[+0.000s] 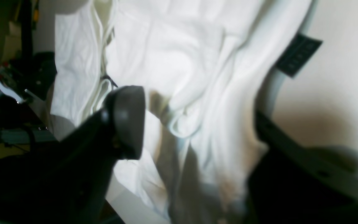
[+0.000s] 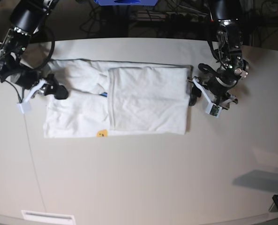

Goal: Fold the T-shirt properly
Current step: 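Grasp opposite edges of the folded shirt with both grippers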

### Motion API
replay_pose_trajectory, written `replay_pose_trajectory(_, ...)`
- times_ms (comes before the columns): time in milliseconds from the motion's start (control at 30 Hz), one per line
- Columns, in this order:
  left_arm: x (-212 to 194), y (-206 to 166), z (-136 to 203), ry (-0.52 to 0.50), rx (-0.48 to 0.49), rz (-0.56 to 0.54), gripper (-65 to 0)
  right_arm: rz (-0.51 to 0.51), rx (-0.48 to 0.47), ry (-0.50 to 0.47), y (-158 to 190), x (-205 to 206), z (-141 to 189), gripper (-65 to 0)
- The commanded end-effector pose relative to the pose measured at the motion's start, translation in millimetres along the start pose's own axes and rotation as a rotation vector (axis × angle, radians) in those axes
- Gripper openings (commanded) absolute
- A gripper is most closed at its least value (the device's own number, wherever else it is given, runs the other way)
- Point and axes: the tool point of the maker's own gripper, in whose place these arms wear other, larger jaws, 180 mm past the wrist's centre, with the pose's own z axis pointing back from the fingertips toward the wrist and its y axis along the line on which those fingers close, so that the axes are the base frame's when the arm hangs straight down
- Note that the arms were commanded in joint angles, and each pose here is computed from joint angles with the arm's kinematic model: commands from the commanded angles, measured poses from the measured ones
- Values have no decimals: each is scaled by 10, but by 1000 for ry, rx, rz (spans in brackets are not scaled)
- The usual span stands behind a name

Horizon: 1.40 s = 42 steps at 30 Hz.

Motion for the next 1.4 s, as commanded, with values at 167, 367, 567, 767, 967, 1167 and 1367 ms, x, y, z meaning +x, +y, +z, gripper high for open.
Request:
replay_pose_trajectory(167, -124, -59, -27, 69, 0, -20, -264, 35, 19, -54, 65, 231, 13, -398)
replay_pose_trajectory(367, -94, -150, -60, 61, -16, -11, -264, 37, 20, -56, 69, 245, 11, -337)
replay_pose_trajectory(567, -93, -318, -112, 70, -58, -45, -264, -30, 44, -31, 5, 152, -101, -528)
replay_pose_trajectory(767, -169, -333, -160, 89, -70, -21, -264, -26, 42, -35, -16, 206, -94, -647)
replay_pose_trajectory(967, -210, -336, -181, 100, -74, -14, -264, -21, -2, -28, -145, 254, 43, -647)
replay_pose_trajectory(1167, -78, -507, -258, 76, -113, -30, -264, -2, -71, -86, -2, 487, 260, -647)
replay_pose_trajectory(1367, -17, -888, -340, 69, -198, -59, -264, -31, -111, -121, 105, 611, 387, -647)
